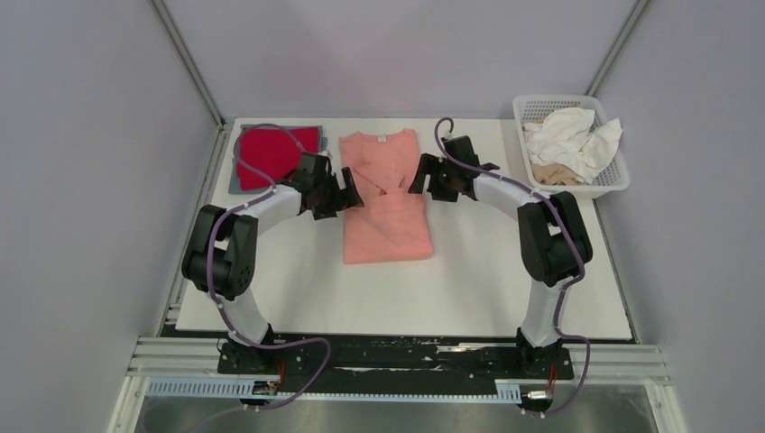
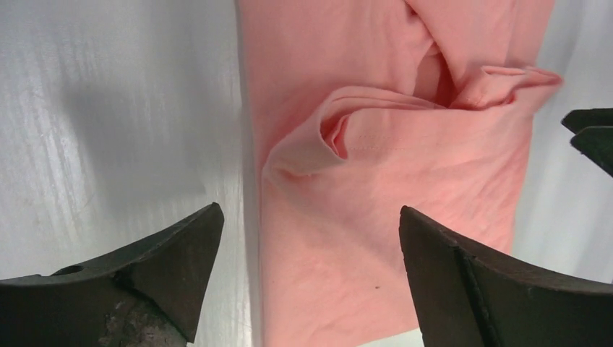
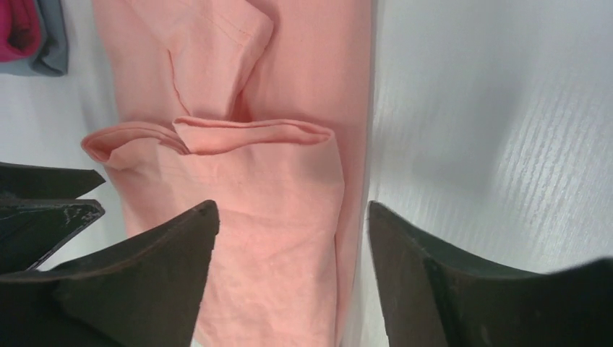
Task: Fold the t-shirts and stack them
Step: Fold the folded rectangular tshirt in 1/3 of the way, then grab one side of the 2/3 rectangular tshirt with both arms, then fold the long partially folded tshirt into a neat square
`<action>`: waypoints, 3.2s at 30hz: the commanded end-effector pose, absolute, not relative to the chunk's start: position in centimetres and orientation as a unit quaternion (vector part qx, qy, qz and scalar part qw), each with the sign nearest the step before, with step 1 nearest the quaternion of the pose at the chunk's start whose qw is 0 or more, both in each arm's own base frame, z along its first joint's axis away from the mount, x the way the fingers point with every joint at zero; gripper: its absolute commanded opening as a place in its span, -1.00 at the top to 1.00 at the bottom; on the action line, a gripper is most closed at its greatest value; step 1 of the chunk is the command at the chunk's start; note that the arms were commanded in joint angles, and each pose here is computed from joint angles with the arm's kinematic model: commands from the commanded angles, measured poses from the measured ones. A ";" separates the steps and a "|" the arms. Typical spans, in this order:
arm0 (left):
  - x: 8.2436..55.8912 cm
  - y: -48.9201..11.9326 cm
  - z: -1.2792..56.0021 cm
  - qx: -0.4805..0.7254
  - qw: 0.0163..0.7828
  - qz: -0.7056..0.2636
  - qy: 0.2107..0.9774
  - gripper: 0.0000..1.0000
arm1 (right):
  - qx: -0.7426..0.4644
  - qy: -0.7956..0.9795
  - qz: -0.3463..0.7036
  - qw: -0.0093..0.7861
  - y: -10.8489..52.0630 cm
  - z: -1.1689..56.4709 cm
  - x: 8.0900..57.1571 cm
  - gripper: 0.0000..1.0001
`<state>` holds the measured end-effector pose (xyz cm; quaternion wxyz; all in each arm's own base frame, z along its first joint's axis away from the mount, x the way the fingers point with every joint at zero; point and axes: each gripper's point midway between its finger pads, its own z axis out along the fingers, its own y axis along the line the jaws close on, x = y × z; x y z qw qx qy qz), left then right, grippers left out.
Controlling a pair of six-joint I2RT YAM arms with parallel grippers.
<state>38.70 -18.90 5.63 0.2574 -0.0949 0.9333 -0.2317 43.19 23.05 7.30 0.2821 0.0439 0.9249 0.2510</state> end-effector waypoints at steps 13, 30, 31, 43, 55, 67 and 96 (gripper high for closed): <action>30.0 -17.5 8.8 -0.110 0.286 -0.269 0.913 -1.00 | 0.007 0.898 0.341 0.277 22.4 10.9 33.3 -1.00; 25.7 -19.0 3.7 -0.128 0.218 -0.286 0.924 -0.54 | 0.069 0.919 0.354 0.159 22.2 4.1 27.0 -0.48; 25.6 -19.0 3.2 -0.130 0.213 -0.282 0.926 -0.48 | 0.072 0.921 0.350 0.158 22.1 3.8 26.9 -0.44; 25.6 -19.3 0.8 -0.141 0.188 -0.270 0.934 0.20 | 0.103 0.929 0.320 0.155 21.4 1.4 27.2 0.17; 25.0 -19.7 0.7 -0.130 0.187 -0.289 0.930 1.00 | 0.088 0.928 0.332 0.143 21.7 1.5 25.7 0.92; 18.6 -19.8 5.4 -0.074 0.241 -0.341 0.906 1.00 | -0.007 0.892 0.440 0.100 24.0 7.9 19.0 1.00; 26.7 -16.8 21.3 -0.115 0.478 -0.340 0.802 1.00 | -0.095 0.816 0.524 0.224 24.4 24.0 26.9 1.00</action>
